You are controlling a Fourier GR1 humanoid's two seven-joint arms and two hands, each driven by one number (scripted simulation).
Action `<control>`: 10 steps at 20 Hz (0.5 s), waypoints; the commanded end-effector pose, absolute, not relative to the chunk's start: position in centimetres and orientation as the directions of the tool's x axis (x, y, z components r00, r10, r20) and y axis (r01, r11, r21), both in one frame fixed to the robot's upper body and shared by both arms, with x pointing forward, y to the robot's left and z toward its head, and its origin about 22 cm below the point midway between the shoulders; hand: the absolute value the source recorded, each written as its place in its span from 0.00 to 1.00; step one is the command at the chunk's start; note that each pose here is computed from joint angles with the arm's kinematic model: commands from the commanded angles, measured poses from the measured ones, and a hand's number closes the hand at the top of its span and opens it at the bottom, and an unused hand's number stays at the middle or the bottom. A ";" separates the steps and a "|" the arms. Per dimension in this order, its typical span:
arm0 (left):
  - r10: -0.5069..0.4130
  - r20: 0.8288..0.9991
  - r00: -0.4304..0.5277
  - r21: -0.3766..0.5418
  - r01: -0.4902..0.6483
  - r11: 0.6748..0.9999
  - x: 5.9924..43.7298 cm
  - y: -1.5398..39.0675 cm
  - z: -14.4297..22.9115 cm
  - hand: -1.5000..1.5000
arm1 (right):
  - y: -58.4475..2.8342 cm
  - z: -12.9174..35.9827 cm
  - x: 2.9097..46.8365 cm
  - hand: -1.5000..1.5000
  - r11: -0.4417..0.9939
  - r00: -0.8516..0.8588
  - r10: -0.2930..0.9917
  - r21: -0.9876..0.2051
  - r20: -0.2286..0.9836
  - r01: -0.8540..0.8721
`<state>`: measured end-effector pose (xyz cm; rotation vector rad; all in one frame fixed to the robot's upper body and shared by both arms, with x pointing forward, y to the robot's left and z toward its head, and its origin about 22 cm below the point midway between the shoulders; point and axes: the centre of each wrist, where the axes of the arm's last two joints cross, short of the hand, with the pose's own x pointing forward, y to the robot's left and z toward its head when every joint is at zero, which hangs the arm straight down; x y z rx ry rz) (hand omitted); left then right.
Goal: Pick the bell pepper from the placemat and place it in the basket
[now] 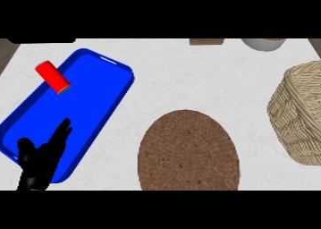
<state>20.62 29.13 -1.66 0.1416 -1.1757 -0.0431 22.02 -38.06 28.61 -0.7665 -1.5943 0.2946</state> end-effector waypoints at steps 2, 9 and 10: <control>-0.093 0.845 0.526 0.138 -0.046 0.989 20.4 29.7 -4.6 0.50 | -40.9 26.6 24.3 1.00 0.840 0.024 0.471 -0.456 0.882 0.294; -0.085 0.850 0.519 0.127 -0.045 0.991 19.5 29.3 -5.0 0.50 | -45.6 23.5 24.2 1.00 0.836 0.022 0.480 -0.465 0.877 0.290; -0.088 0.840 0.535 0.123 -0.030 0.992 19.3 29.0 -4.8 0.50 | -45.5 20.7 23.9 1.00 0.841 0.036 0.472 -0.462 0.881 0.283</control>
